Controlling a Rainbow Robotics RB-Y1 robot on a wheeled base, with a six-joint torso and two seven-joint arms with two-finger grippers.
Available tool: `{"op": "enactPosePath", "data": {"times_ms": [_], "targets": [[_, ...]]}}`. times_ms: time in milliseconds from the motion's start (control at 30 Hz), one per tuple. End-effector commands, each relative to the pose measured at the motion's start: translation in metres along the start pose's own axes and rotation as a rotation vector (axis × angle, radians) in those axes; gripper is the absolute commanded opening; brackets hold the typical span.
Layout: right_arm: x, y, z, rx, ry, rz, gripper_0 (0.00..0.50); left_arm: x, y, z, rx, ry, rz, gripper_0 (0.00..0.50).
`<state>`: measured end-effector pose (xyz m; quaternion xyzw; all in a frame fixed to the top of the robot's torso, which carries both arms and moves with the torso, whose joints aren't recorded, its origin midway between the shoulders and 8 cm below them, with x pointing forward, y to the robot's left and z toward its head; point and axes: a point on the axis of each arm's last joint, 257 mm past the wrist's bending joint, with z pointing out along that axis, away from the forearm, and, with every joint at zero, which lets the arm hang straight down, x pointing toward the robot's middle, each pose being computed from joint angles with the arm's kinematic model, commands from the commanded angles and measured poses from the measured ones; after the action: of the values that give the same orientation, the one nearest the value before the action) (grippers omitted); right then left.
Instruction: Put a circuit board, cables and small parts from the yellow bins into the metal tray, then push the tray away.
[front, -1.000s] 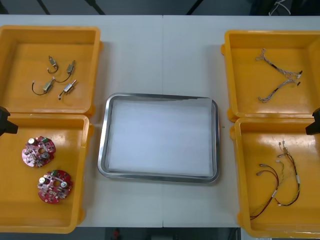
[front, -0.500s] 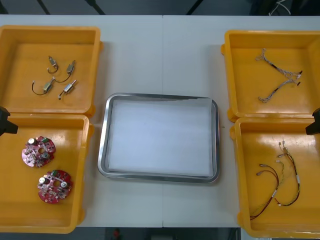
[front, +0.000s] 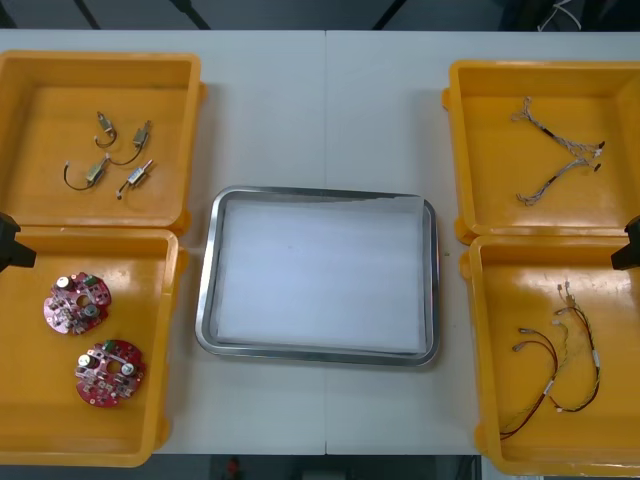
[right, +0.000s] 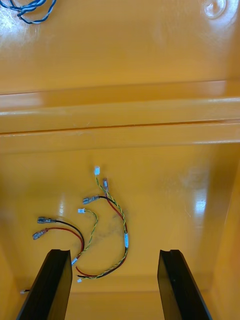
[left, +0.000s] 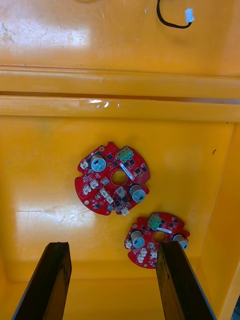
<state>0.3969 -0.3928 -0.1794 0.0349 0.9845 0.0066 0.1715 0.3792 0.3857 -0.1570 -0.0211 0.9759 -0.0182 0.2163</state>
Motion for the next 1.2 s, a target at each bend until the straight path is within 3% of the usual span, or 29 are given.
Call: {"op": "enactPosePath", "data": {"times_ms": [33, 67, 133, 333, 600, 633, 900, 1200], "targets": [[-0.007, -0.011, -0.008, 0.014, -0.030, 0.015, 0.500, 0.005, 0.012, -0.005, -0.055, 0.017, 0.025, 0.500], [0.015, -0.013, 0.011, 0.011, 0.036, 0.027, 0.500, 0.005, 0.012, -0.005, -0.055, 0.017, 0.025, 0.500], [0.019, -0.014, 0.014, 0.011, 0.049, 0.026, 0.500, 0.005, 0.012, -0.005, -0.055, 0.017, 0.025, 0.500], [0.024, -0.026, 0.012, 0.038, 0.059, 0.010, 0.500, 0.005, 0.012, -0.005, -0.055, 0.017, 0.025, 0.500], [0.039, -0.037, 0.026, 0.034, 0.064, -0.083, 0.500, 0.005, 0.012, -0.005, -0.055, 0.017, 0.025, 0.500], [0.041, -0.037, 0.029, 0.030, 0.063, -0.082, 0.500, 0.018, 0.012, 0.002, -0.050, 0.052, 0.019, 0.500], [0.057, -0.042, 0.049, 0.010, 0.050, -0.075, 0.500, 0.018, 0.011, 0.001, -0.041, 0.055, 0.009, 0.500], [0.074, -0.040, 0.075, 0.012, 0.053, -0.114, 0.500, 0.021, 0.001, 0.015, -0.003, 0.043, -0.018, 0.500]]}}
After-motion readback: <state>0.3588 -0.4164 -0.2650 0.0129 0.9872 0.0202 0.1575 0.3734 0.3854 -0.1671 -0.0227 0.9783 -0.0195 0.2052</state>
